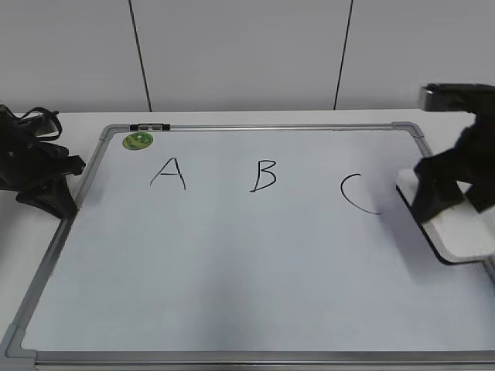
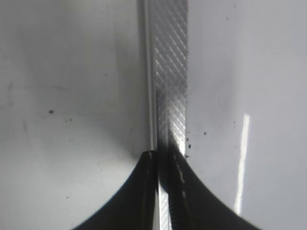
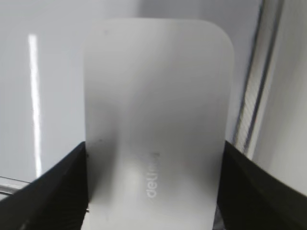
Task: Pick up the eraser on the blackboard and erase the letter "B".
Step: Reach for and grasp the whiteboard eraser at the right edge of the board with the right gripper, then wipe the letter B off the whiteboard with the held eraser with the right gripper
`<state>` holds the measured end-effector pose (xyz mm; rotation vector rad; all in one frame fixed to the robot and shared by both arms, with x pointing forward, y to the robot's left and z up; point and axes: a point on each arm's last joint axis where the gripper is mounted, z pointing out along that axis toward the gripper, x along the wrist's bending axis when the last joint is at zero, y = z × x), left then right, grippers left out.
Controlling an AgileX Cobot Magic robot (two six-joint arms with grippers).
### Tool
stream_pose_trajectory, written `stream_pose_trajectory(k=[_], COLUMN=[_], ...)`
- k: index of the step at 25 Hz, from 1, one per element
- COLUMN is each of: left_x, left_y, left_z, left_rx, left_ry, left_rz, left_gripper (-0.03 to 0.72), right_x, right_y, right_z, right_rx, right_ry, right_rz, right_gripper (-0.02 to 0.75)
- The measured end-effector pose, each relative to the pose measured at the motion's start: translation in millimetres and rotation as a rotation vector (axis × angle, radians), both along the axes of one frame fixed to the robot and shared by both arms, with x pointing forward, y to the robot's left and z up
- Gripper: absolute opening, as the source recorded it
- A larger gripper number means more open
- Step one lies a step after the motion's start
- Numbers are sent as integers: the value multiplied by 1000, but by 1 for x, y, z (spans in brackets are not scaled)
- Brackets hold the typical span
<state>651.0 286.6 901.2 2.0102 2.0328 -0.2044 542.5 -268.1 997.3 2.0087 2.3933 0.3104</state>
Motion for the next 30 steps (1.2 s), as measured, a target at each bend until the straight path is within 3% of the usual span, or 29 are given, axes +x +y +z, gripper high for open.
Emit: stream_pose_trajectory(k=[3,7,12,19,30], left_x=[0,0,0,0,0], left_y=[0,0,0,0,0], left_z=[0,0,0,0,0], left_rx=[0,-1,-1,-2,-2], left_ry=[0,0,0,2,2], left_rz=[0,1,1,0,0], left_gripper=[31,31,32,32,32], right_x=[19,47,89,138,174], right_y=[33,67,92,122,153], right_z=[19,23,11,-6,-43], right_rx=[8,14,13,-19,-45], right_ry=[-57,-30,12,-59,-106], right_rz=[104,194,245,299,346], right_gripper=[538,538,538,538,538])
